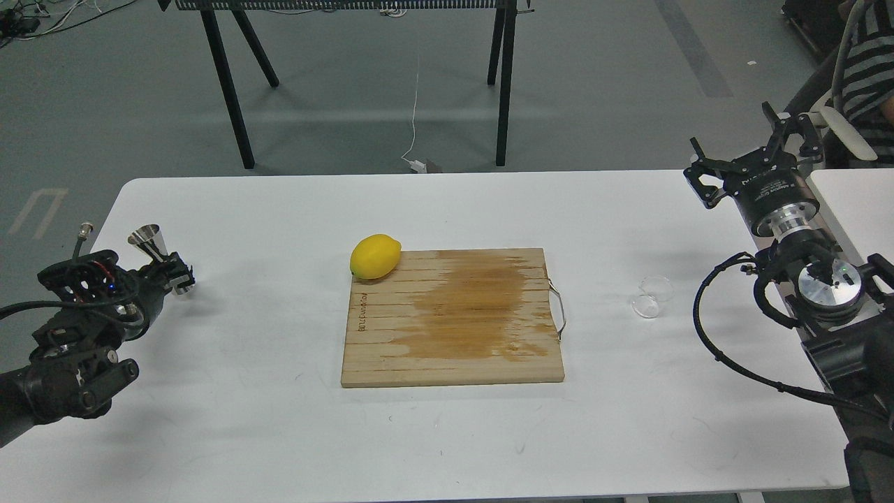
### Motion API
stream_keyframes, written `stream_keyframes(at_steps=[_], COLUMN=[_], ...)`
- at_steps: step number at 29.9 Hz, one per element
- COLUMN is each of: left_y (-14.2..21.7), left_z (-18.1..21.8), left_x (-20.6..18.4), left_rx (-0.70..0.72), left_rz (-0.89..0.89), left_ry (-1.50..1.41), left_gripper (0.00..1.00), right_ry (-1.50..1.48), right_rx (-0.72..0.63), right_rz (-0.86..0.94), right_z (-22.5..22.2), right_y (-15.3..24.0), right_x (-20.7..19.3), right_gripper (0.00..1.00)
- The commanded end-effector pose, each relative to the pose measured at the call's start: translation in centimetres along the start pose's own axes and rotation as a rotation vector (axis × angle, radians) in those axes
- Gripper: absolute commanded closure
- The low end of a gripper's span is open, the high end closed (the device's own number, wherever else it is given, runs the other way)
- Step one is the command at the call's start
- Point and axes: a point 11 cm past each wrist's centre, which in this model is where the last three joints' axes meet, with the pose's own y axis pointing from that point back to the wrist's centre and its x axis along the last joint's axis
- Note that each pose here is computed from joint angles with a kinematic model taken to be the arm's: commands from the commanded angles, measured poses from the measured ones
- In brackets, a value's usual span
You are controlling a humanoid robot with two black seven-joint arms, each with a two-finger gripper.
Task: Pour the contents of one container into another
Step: 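Grasp the metal jigger with the left gripper and lift it, then carry the jigger with the left gripper over the wooden board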
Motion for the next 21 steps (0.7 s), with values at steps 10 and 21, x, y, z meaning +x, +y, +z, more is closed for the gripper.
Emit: stream_keyframes(at_steps=[10, 21], left_y=[4.3, 7.8], left_z=[7.8, 23.7], left_x=[14.3, 11.8], left_rx=[-0.37, -0.84], left_rz=[0.303, 0.376], left_ry=[-0.199, -0.52], left_gripper=[1.0, 0.99], right_ry=[0.016, 0.036], right_rx=[0.01, 0.019], right_rz=[0.018, 0.079], right_z=[-0.9, -1.7], right_y=[0.1, 0.7], right_x=[0.5, 2.1], right_gripper=[0.0, 0.0])
